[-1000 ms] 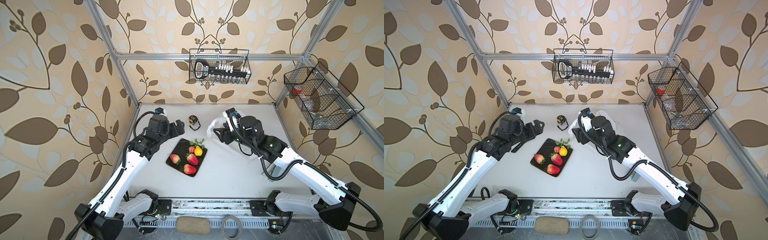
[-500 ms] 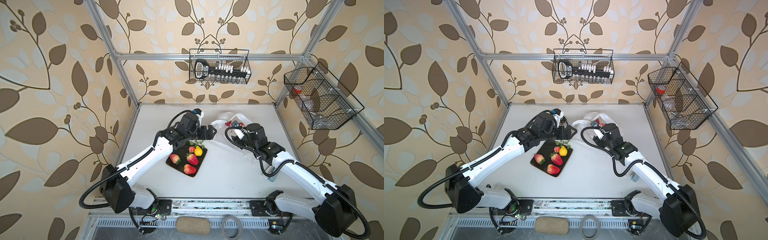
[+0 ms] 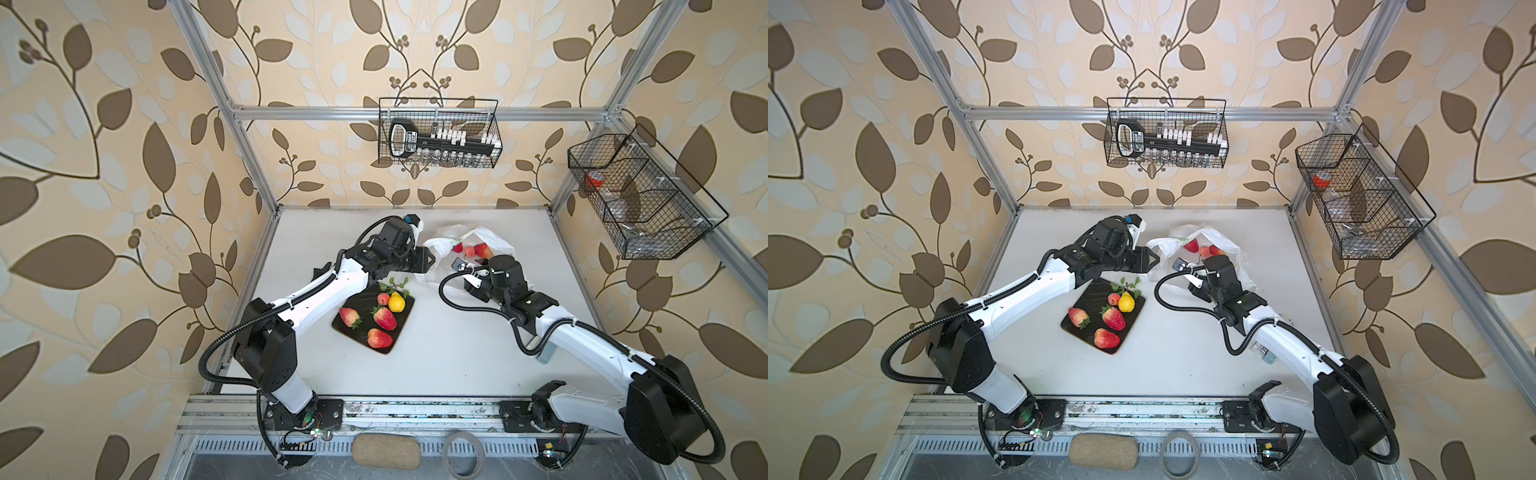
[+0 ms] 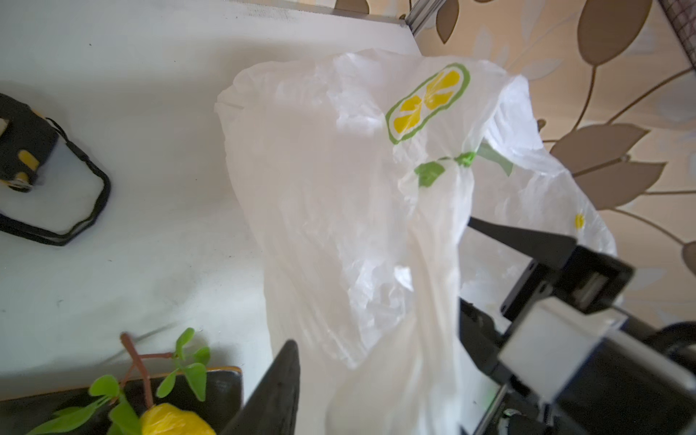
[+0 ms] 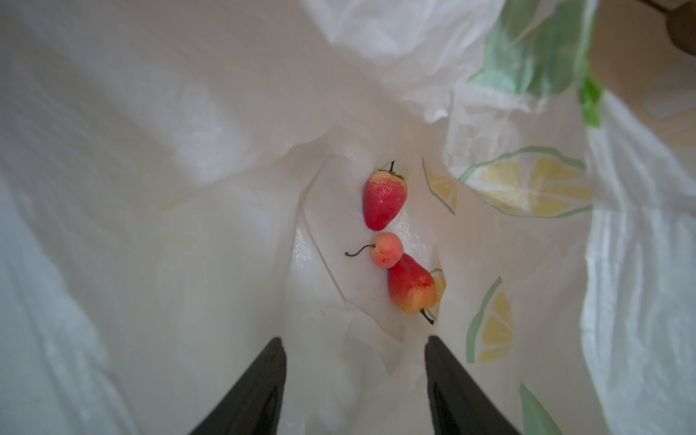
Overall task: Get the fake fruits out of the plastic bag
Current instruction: 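Lower the right gripper into the bag toward the red-yellow pear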
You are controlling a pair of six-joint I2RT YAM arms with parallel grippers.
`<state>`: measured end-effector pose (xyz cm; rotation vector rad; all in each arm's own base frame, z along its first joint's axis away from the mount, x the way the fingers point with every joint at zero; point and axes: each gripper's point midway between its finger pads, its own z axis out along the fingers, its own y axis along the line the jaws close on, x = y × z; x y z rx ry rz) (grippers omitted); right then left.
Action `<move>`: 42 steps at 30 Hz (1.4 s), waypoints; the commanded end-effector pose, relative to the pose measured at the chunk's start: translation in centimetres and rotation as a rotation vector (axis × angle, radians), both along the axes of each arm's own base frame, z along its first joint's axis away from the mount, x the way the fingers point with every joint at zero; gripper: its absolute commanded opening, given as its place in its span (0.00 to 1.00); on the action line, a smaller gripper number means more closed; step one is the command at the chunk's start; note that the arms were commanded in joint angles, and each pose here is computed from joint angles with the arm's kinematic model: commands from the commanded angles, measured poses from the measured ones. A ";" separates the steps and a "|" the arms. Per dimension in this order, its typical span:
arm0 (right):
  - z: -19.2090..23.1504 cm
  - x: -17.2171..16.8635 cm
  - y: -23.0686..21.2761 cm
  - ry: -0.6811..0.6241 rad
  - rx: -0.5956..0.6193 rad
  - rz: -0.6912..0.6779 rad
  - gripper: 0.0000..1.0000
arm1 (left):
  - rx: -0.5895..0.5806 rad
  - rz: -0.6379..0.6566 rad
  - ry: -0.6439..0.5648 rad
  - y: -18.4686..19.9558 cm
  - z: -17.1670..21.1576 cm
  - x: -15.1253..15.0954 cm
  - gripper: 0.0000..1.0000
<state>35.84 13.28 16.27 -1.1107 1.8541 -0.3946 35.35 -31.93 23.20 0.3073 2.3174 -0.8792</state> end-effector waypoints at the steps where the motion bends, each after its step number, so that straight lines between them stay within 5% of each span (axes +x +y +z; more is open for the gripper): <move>1: -1.2 1.2 -0.6 -0.007 -0.032 -0.038 0.59 | -0.069 -0.049 -0.103 -1.4 4.2 0.4 0.28; 4: -2.6 2.1 -0.8 0.007 -0.054 -0.061 0.58 | -0.072 -0.048 -0.119 -1.3 4.9 0.4 0.16; 9: -3.7 4.1 -2.9 -0.013 -0.112 -0.133 0.57 | -0.069 -0.038 -0.161 -0.7 6.7 0.0 0.13; 14: -4.4 6.3 -3.4 0.054 -0.047 -0.208 0.59 | -0.070 -0.075 -0.174 -1.2 7.5 -0.7 0.04; 29: -8.3 9.8 -5.4 0.195 0.090 -0.481 0.73 | -0.065 -0.108 -0.189 -1.1 8.9 -2.0 0.01; 42: -6.8 9.2 -3.6 0.395 0.689 -0.867 0.67 | -0.073 -0.098 -0.129 -1.1 6.8 -3.4 0.00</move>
